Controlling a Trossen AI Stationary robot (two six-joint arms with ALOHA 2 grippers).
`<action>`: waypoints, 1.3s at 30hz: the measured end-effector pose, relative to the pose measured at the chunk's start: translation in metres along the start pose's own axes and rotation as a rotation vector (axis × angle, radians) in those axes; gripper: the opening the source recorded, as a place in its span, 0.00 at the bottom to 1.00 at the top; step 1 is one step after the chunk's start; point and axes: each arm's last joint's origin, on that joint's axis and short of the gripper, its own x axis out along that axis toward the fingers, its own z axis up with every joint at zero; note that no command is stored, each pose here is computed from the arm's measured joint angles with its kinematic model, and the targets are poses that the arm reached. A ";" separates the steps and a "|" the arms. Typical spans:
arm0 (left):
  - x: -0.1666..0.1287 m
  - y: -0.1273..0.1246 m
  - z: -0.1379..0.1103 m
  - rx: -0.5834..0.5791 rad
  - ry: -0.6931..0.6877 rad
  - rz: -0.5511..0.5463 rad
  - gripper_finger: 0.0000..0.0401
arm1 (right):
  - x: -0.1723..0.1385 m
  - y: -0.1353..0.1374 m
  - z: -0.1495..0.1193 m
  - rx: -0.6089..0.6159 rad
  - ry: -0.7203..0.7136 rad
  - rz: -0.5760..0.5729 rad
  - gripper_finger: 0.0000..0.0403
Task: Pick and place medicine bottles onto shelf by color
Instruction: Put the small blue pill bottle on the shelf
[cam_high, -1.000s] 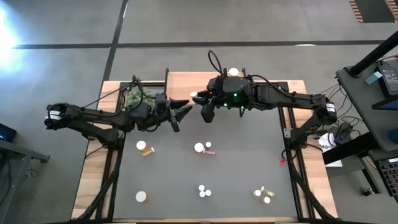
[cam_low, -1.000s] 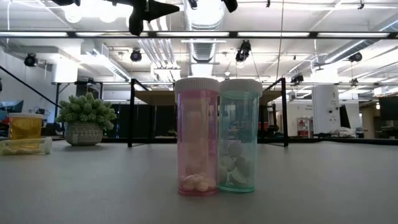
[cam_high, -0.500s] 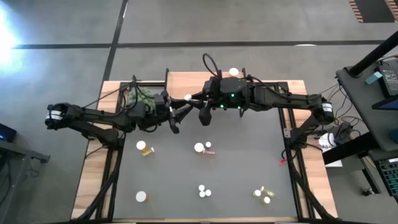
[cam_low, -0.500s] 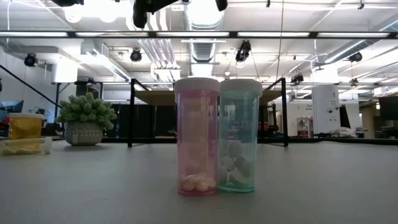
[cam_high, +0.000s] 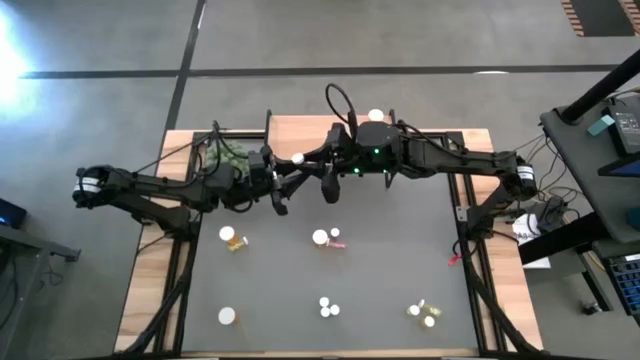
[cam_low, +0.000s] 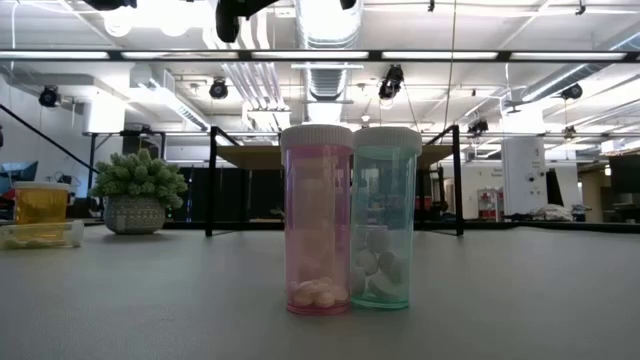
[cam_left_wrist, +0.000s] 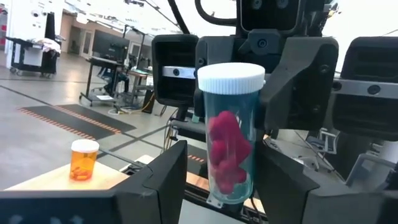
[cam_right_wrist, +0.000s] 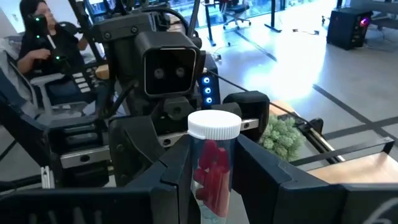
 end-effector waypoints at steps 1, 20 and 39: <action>0.000 0.000 0.000 0.000 0.001 -0.001 0.38 | 0.000 0.000 0.000 0.000 0.001 0.000 0.24; 0.000 0.000 -0.001 -0.005 0.013 -0.018 0.20 | 0.000 0.000 -0.003 0.016 0.031 -0.004 0.24; 0.000 0.000 -0.014 -0.187 0.140 -0.070 0.20 | -0.056 0.002 0.045 0.094 0.275 -0.078 0.59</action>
